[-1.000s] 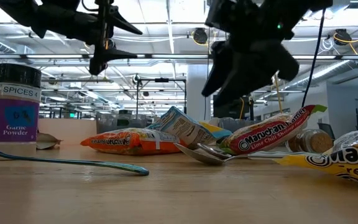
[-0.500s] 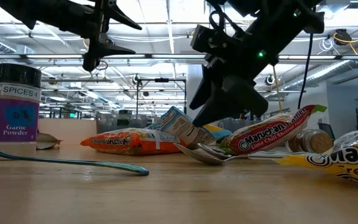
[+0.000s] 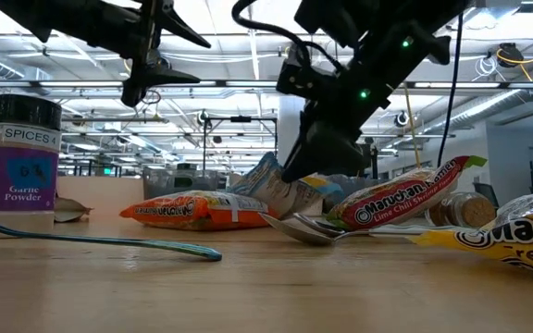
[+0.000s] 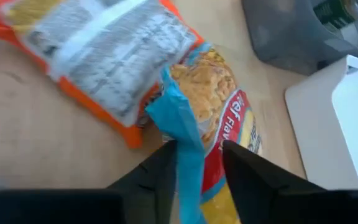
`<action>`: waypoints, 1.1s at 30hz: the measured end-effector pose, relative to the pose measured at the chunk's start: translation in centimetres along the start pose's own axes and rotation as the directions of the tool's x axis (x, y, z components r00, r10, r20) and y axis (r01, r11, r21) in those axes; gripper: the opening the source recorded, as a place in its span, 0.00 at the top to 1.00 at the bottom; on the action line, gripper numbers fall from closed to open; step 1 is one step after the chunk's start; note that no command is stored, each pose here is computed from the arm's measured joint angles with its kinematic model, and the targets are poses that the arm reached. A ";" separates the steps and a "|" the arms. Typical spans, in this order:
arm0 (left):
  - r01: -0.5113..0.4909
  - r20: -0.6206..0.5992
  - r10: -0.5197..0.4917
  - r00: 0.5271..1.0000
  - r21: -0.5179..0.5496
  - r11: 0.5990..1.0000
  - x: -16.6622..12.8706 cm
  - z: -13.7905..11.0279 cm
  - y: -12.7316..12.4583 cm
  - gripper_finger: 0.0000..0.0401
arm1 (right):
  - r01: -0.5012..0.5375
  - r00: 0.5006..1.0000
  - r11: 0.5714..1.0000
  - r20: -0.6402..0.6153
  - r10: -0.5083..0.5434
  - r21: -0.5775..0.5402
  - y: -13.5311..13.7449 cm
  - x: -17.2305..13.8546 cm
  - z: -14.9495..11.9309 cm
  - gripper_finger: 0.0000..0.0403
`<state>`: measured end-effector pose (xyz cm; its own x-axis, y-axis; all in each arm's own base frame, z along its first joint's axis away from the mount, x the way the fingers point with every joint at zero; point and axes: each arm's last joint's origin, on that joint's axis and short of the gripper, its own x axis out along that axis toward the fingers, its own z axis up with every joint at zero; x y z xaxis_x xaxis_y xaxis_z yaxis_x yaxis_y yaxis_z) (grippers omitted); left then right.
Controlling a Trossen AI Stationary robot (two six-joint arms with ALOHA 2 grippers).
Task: Pick & Place Food Item
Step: Put the blue noodle pack into the right black bin
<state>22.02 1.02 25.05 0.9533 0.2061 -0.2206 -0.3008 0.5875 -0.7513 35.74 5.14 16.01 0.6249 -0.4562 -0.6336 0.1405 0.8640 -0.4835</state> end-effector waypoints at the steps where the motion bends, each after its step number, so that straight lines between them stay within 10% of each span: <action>1: -0.003 0.002 0.003 1.000 0.000 1.000 0.0 0.1 0.0 0.38 | 0.002 1.000 1.000 -0.002 -0.002 0.000 -0.1 0.1 0.0 0.76; 9: -0.028 0.015 0.028 0.999 -0.003 1.000 0.1 0.5 0.5 0.38 | -0.085 0.996 0.996 -0.006 0.085 0.013 -0.7 0.6 -0.1 0.98; 33: -0.098 -0.028 0.099 0.995 0.045 0.994 0.1 0.1 1.3 0.38 | -0.079 0.988 0.996 0.139 0.073 0.038 -5.0 -4.1 2.2 1.00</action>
<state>21.72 1.87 24.17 0.9193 0.2412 -0.3111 -0.3933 0.5993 -0.6973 34.12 3.13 22.35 0.7338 -0.3582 -0.5773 0.1198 0.9046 -0.4090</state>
